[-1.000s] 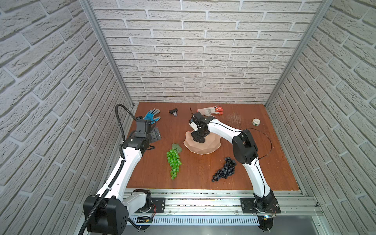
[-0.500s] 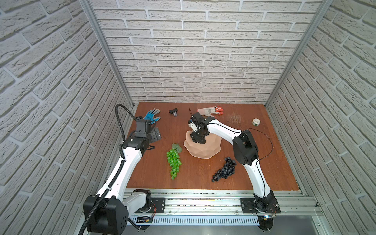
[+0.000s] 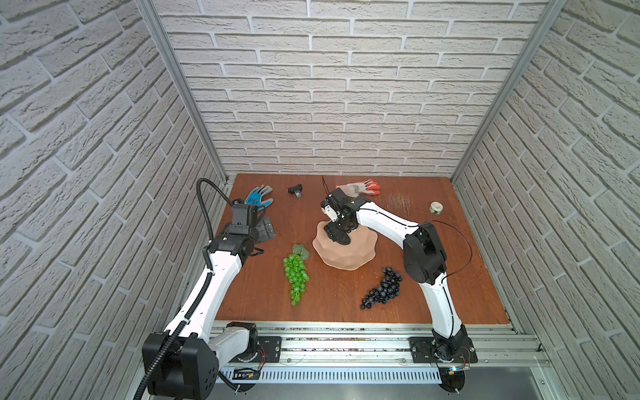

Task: Arrange fruit in a fruit bowl
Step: Place the fruit in the fruit bowl, then pick up the fruit from the middle-right of the table.

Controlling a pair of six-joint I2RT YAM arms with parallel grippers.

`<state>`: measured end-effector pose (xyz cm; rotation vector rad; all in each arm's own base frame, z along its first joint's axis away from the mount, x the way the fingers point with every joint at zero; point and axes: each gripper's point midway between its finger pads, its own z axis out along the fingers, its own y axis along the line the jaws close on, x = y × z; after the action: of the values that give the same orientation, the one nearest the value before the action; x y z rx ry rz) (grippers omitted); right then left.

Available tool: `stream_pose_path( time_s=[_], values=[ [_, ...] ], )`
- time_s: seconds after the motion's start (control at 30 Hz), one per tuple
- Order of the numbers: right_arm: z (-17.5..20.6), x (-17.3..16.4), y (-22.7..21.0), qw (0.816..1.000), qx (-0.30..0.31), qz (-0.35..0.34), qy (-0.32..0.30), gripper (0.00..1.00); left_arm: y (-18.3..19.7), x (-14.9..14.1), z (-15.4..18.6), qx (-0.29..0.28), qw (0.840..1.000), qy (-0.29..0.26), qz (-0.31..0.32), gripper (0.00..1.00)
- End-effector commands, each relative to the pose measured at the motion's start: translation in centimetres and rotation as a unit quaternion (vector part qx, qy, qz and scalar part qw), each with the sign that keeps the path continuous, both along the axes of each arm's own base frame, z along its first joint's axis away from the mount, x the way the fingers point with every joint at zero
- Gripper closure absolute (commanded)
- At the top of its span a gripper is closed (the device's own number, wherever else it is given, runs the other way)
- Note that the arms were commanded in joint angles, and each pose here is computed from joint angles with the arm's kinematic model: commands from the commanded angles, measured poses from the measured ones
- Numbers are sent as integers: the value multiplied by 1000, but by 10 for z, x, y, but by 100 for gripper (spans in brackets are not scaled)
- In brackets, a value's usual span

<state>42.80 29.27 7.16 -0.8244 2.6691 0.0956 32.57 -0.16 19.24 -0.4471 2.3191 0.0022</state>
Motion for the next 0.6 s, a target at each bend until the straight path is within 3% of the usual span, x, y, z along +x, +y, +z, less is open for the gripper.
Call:
stream_pose_path(
  time_s=[0.0, 0.4, 0.57],
  values=[
    [32, -3, 3, 1000, 12, 7, -27, 20, 1, 1, 3, -7, 1000, -13, 5, 2],
    [98, -36, -32, 998, 21, -33, -57, 21, -3, 4, 3, -15, 1000, -16, -4, 2],
    [121, -45, -86, 988, -53, -94, -110, 17, -4, 4, 7, -16, 999, -30, -8, 2]
  ],
)
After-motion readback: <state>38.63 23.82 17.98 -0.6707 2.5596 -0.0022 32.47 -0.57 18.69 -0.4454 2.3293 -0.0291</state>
